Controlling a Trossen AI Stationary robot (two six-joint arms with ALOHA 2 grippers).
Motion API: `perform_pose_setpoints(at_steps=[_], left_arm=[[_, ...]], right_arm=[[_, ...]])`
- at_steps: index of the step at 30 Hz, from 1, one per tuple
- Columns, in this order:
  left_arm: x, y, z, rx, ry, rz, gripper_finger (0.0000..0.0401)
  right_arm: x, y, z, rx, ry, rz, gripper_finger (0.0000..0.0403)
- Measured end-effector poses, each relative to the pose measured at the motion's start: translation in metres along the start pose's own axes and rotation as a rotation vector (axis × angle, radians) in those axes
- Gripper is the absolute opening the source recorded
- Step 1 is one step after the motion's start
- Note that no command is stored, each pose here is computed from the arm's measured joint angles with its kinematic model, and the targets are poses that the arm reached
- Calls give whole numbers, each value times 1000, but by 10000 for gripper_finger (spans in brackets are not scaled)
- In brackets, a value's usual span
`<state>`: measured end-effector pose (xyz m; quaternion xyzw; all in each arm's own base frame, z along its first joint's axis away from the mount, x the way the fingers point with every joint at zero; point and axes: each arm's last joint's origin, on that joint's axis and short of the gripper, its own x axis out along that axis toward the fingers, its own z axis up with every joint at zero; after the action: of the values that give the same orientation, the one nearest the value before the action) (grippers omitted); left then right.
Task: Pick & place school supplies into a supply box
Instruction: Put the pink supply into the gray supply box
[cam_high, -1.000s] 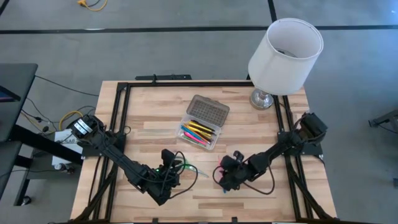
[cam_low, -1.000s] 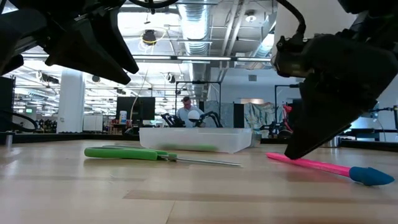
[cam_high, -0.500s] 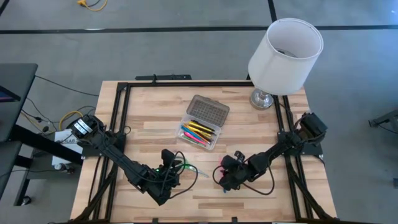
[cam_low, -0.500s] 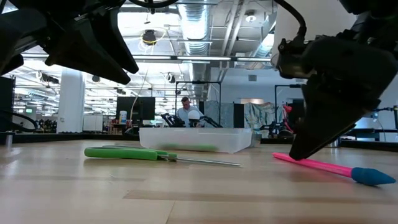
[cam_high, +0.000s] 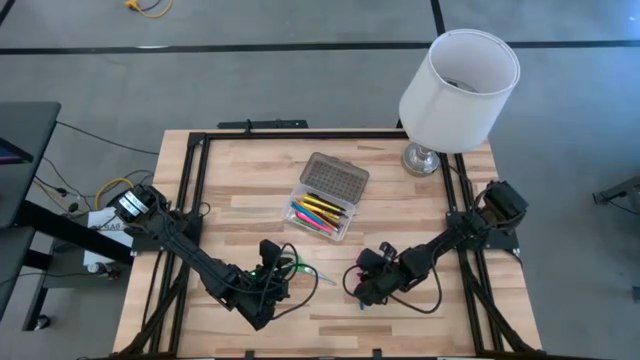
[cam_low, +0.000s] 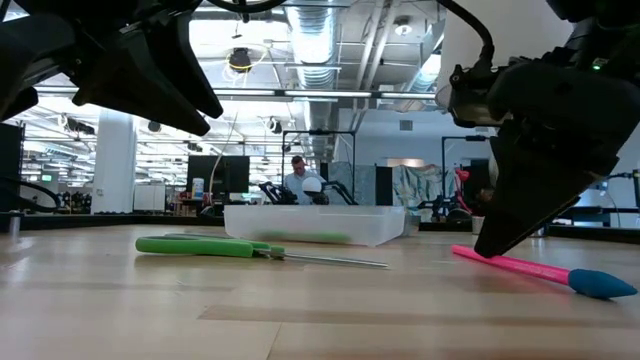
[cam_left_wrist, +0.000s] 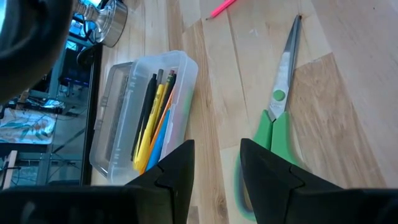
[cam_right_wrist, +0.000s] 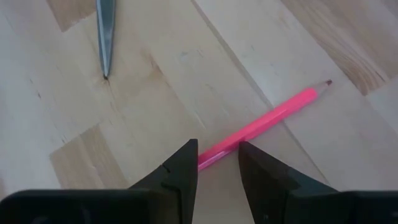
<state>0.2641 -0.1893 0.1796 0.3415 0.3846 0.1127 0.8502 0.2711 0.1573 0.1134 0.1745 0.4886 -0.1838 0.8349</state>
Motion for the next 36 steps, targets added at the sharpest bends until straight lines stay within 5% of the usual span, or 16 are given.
perform_pose_setpoints(at_steps=[36], left_arm=[[0,0,0,-1,0,-3,125]], right_arm=[[-1,9,12,97,12,68,108]])
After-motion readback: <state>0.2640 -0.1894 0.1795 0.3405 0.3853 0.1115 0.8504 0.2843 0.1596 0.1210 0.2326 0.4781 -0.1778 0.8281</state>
